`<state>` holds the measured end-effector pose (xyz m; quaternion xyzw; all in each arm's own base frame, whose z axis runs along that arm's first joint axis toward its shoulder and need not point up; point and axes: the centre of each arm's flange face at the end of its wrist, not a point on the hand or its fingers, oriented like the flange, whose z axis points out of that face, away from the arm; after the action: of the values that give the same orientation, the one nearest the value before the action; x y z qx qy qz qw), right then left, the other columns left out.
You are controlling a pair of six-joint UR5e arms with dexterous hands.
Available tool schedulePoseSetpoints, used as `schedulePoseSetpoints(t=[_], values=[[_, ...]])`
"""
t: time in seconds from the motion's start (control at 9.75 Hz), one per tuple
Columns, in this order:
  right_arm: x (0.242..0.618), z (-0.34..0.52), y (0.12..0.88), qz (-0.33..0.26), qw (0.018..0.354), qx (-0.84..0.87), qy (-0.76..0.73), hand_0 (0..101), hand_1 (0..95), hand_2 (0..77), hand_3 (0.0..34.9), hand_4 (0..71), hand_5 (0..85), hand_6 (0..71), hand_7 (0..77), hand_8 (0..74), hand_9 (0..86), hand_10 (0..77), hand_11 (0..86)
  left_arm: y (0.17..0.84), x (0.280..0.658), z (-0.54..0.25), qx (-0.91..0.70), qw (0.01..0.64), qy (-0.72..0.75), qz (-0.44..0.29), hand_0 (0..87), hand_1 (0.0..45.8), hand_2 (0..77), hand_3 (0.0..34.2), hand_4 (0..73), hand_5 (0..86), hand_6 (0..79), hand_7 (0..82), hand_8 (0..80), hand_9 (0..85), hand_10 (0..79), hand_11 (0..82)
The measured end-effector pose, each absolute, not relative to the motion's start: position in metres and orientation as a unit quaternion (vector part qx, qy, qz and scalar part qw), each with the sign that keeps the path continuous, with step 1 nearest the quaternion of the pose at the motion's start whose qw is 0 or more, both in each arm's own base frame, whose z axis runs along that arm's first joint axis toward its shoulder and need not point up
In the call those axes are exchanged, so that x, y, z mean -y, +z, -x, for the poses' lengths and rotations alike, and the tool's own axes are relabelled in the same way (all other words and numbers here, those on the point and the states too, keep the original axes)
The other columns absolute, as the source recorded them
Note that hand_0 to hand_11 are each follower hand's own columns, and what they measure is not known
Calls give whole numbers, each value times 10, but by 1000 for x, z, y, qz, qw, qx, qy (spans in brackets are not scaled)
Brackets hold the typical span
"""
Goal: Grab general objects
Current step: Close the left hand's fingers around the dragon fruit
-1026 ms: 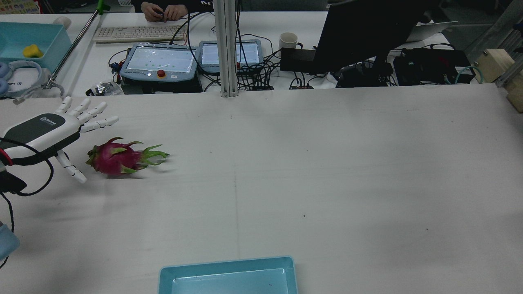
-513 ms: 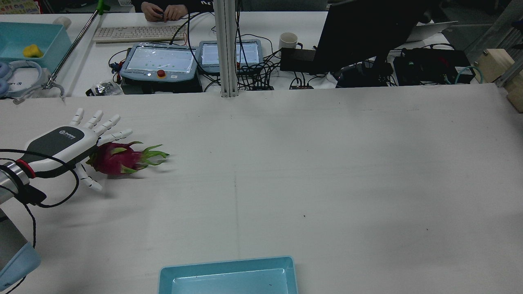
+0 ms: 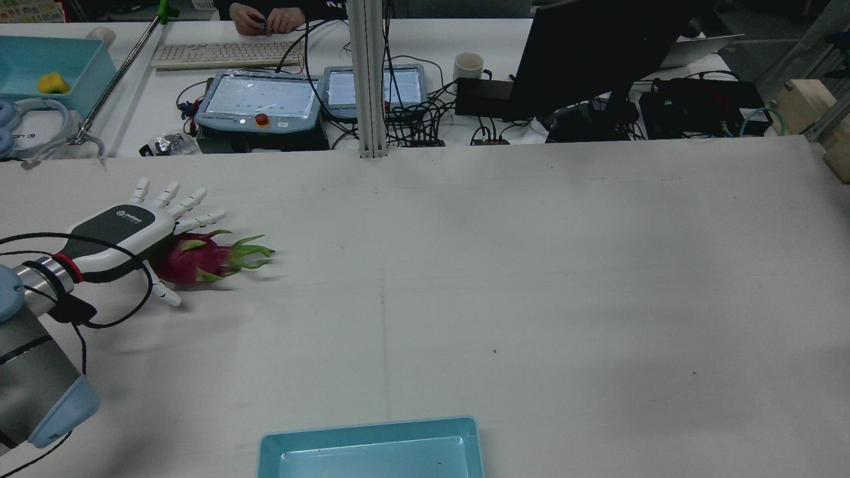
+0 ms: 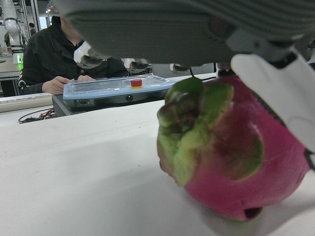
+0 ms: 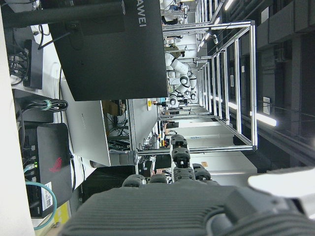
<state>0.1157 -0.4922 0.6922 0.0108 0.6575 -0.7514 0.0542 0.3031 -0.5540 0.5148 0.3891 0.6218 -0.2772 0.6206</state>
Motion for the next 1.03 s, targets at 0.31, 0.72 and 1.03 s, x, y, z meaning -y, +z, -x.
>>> schedulePoseSetpoints(t=[0.31,0.72,1.03], values=[[492,-116,692,-11,54,-657,-752,0,54,16,0,0,5,0,0,0,5,0,5,521,560,-302,-617,624,-280,-390,564,0,202,302,0,22,0,11,11,11,5,11],[492,-116,692,-11,54,-658,-751,0,54,16,0,0,5,0,0,0,5,0,5,523,560,-302,-608,631,-272,-399,590,5,224,302,0,22,0,11,11,11,5,11],[492,-116,692,-11,54,-658,-751,0,54,16,0,0,5,0,0,0,5,0,5,524,560,-302,-605,633,-269,-401,583,0,224,279,0,22,0,11,11,11,5,11]])
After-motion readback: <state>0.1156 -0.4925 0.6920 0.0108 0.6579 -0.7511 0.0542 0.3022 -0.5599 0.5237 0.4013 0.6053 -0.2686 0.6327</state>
